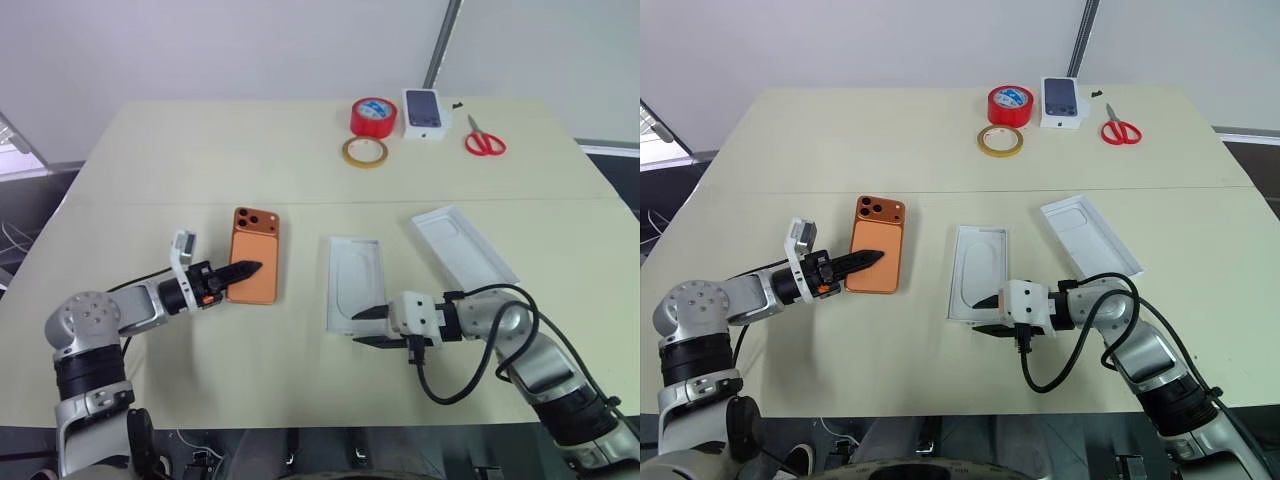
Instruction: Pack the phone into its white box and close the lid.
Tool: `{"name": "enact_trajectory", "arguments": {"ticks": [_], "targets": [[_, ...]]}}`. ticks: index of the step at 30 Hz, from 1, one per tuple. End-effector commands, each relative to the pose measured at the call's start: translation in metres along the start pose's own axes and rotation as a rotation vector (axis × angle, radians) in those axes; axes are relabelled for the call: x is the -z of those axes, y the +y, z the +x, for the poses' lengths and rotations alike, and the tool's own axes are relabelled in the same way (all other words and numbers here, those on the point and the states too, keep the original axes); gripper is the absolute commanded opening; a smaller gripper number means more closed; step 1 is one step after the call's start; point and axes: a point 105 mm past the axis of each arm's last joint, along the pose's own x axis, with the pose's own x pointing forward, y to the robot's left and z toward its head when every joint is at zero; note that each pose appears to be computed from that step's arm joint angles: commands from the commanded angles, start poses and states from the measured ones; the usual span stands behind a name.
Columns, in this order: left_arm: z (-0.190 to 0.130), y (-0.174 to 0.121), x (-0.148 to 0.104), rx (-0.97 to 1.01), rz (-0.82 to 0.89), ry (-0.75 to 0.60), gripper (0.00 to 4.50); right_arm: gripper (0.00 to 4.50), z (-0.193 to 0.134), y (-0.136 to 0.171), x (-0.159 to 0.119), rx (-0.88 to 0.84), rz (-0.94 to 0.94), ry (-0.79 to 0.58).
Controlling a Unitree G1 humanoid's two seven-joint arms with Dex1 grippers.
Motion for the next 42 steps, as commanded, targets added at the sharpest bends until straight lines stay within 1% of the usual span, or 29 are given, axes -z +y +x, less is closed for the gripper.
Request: {"name": "enact_trajectory", "arguments": {"ticks": [1,4,6,10,14,17,20,23,25,27,29,31,33,35,39,41,42], "targets": [[0.001,-0.014,-0.012,0.044,0.053,-0.020,0.00,0.04,-0.002,0.000,-0.003,-0.006,-0.004,-0.013],[0.001,-0.015,-0.013,0.047,0.053,-0.023,0.00,0.04,0.000,0.002,0.007,-0.010,-0.034,0.035],[0.001,-0.014,-0.013,0.044,0.052,-0.026,0.00,0.04,0.002,0.003,0.007,-0.010,-0.035,0.035],[0.004,-0.018,-0.017,0.054,0.047,-0.040,0.00,0.04,0.007,-0.011,-0.014,0.039,-0.014,-0.049],[0.016,-0.031,-0.024,0.098,0.061,-0.057,0.00,0.04,0.022,-0.021,-0.039,0.058,-0.023,-0.137],[0.029,-0.043,-0.026,0.130,0.075,-0.060,0.00,0.04,0.037,-0.031,-0.040,0.080,-0.048,-0.111],[0.042,-0.046,-0.029,0.124,0.081,-0.073,0.00,0.04,0.055,-0.040,-0.040,0.106,-0.087,-0.090],[0.049,-0.047,-0.029,0.120,0.083,-0.078,0.00,0.04,0.067,-0.045,-0.043,0.118,-0.084,-0.090],[0.050,-0.048,-0.029,0.124,0.072,-0.082,0.00,0.59,0.069,-0.043,-0.043,0.101,-0.068,-0.098],[0.051,-0.048,-0.028,0.124,0.067,-0.084,0.00,1.39,0.069,-0.042,-0.044,0.095,-0.068,-0.102],[0.053,-0.046,-0.022,0.117,0.063,-0.065,0.00,2.49,0.064,-0.039,-0.051,0.086,-0.074,-0.129],[0.055,-0.044,-0.018,0.109,0.061,-0.060,0.00,3.48,0.056,-0.038,-0.057,0.077,-0.064,-0.159],[0.056,-0.042,-0.017,0.102,0.054,-0.060,0.00,3.48,0.046,-0.039,-0.060,0.080,-0.051,-0.186],[0.057,-0.038,-0.014,0.089,0.047,-0.053,0.00,3.48,0.033,-0.047,-0.058,0.117,-0.005,-0.197],[0.059,-0.031,-0.002,0.064,0.029,-0.009,0.00,3.48,0.011,-0.062,-0.032,0.200,0.015,-0.100],[0.061,-0.029,0.004,0.058,0.029,0.020,1.00,3.54,0.003,-0.067,-0.026,0.232,0.021,-0.078],[0.062,-0.029,0.006,0.059,0.031,0.029,1.32,3.54,0.002,-0.069,-0.025,0.242,0.022,-0.074]]}}
